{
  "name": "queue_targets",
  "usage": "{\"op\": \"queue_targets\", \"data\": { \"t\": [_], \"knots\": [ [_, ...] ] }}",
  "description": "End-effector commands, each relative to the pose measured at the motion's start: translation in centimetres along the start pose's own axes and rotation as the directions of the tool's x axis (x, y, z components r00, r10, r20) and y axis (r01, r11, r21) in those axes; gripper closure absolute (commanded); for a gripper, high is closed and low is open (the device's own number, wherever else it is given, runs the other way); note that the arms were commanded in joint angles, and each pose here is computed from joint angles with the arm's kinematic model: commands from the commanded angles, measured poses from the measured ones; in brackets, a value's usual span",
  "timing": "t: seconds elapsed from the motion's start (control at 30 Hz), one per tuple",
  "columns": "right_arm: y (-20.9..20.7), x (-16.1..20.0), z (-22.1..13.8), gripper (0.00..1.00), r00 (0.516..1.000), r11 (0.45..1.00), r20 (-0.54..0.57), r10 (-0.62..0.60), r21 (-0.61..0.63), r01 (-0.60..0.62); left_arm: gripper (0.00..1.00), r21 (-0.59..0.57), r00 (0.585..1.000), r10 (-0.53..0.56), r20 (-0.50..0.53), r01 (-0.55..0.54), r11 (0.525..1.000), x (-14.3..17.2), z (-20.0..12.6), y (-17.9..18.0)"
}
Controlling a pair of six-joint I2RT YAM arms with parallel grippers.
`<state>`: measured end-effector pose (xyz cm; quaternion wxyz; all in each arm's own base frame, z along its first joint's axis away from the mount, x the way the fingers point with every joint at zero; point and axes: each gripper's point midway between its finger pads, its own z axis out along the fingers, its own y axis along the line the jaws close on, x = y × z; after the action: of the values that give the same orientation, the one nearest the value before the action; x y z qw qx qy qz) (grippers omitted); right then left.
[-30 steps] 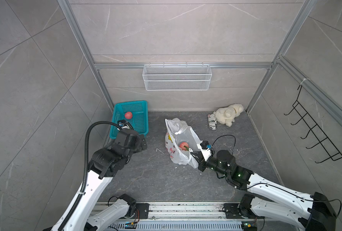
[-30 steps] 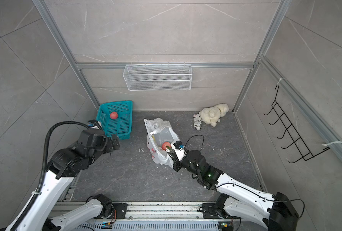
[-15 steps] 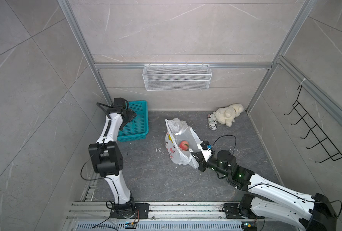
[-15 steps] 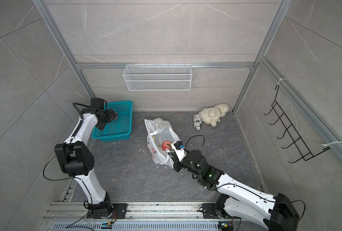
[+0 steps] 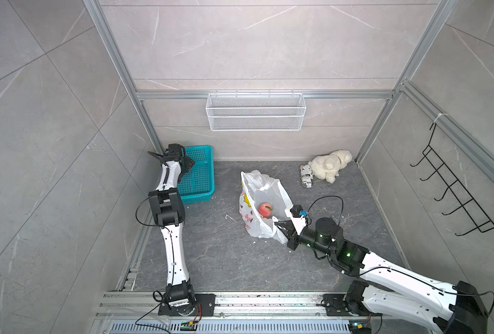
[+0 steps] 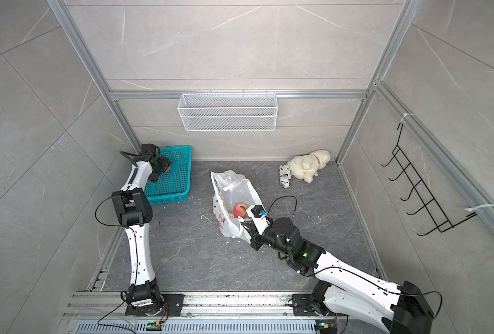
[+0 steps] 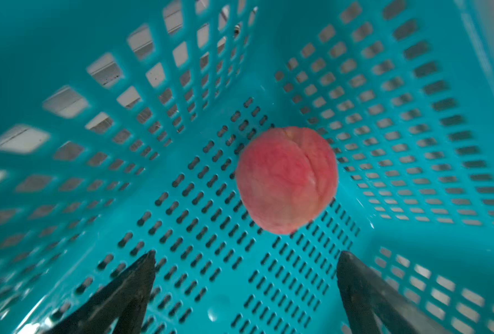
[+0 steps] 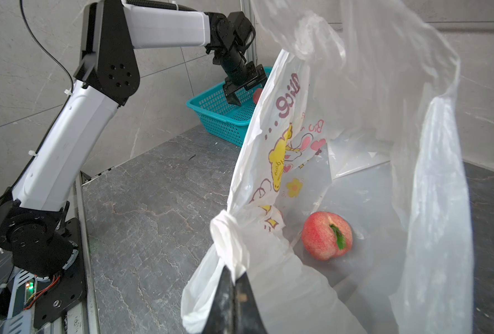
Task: Place the peach into a plastic bag & tie a knot
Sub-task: Pick up the peach from the basket.
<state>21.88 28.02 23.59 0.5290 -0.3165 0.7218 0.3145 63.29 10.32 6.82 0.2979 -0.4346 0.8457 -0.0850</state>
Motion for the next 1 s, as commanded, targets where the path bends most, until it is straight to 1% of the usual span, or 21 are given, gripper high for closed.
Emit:
{"op": "queue_targets", "data": {
  "t": [0.0,0.13,0.3,0.5,0.6,0.7,0.83,0.9,0.97],
  "knots": [
    [0.5,0.1,0.1,1.00,1.000,1.000,0.001,-0.008,-0.023,0.008,0.00,0.104,0.996,-0.033,0.079,0.024,0.994,-2.6,-0.1,-2.7],
    [0.5,0.4,0.3,1.00,1.000,1.000,-0.006,-0.012,-0.022,0.012,0.01,0.112,0.994,-0.038,0.102,0.027,0.993,-2.8,1.7,-2.8],
    [0.7,0.4,0.4,1.00,1.000,0.999,-0.008,-0.012,-0.033,0.012,0.01,0.180,0.986,-0.052,0.158,0.023,0.983,-3.9,2.4,-4.2],
    [0.7,0.3,0.2,1.00,1.000,0.999,-0.001,-0.013,-0.035,0.013,0.09,0.151,0.982,-0.052,0.184,0.024,0.988,-4.3,3.4,-3.4],
    [0.7,0.1,0.0,1.00,1.000,0.999,0.006,-0.012,-0.035,0.012,0.18,0.152,0.981,-0.047,0.190,0.018,0.988,-4.4,3.4,-3.4],
    [0.7,0.2,0.1,1.00,1.000,0.999,0.004,-0.013,-0.035,0.013,0.30,0.164,0.980,-0.045,0.191,0.013,0.986,-4.5,3.1,-3.7],
    [0.7,0.1,0.0,1.00,1.000,0.999,0.006,-0.013,-0.032,0.013,0.50,0.208,0.980,-0.042,0.195,0.000,0.978,-4.9,1.6,-5.0],
    [0.6,0.1,0.1,1.00,1.000,1.000,0.008,-0.013,-0.028,0.014,0.56,0.232,0.980,-0.049,0.191,0.003,0.973,-5.0,0.6,-5.6],
    [0.5,0.2,0.1,1.00,1.000,1.000,0.008,-0.014,-0.025,0.014,0.57,0.265,0.983,-0.065,0.171,0.017,0.964,-4.8,-0.6,-6.3]
  ]
}}
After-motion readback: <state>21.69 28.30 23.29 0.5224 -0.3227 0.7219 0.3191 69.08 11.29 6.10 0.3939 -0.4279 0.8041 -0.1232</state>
